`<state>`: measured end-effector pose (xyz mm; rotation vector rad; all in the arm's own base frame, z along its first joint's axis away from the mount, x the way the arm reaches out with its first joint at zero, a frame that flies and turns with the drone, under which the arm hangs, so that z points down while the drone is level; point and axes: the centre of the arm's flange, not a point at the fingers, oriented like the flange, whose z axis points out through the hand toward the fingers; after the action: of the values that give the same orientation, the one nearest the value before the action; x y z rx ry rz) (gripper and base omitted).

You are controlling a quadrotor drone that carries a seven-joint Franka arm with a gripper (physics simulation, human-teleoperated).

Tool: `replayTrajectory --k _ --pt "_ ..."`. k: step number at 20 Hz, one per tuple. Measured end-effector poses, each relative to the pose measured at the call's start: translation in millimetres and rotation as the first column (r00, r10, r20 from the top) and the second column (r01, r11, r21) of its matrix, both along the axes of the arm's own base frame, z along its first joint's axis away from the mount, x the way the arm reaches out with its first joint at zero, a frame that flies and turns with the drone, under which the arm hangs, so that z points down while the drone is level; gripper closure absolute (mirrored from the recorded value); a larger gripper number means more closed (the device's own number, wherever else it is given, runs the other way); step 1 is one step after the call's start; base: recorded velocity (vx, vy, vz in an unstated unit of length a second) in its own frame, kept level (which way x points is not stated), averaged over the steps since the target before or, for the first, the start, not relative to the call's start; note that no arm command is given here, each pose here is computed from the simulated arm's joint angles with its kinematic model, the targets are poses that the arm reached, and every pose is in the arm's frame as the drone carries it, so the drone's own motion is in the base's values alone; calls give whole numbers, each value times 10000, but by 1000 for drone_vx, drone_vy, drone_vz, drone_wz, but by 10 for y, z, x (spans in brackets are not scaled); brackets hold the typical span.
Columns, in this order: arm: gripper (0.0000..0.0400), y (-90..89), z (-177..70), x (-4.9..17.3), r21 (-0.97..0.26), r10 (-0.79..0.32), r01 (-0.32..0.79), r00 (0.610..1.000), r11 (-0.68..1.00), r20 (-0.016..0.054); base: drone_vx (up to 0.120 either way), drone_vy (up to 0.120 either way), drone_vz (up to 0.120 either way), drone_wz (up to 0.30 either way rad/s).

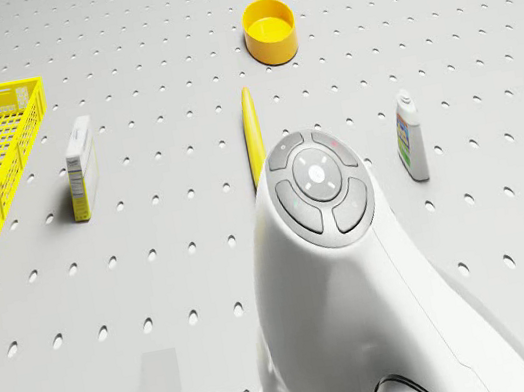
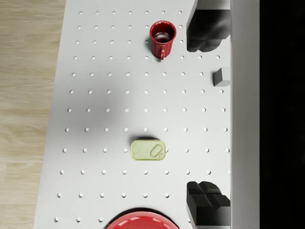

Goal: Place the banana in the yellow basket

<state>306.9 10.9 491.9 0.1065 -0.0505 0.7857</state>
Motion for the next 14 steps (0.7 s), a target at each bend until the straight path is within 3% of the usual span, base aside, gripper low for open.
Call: replayTrajectory --k 5,11,14 --pt "0 -66 -8 0 -675 -17 16 10000 9977 -22 120 -48 -112 0" --pt "0 -96 -10 -1 -978 -25 21 10000 9952 -33 120 0 -7 0" --pt "0 -103 -11 -1 -1042 -26 22 10000 9945 -36 120 0 -120 0"
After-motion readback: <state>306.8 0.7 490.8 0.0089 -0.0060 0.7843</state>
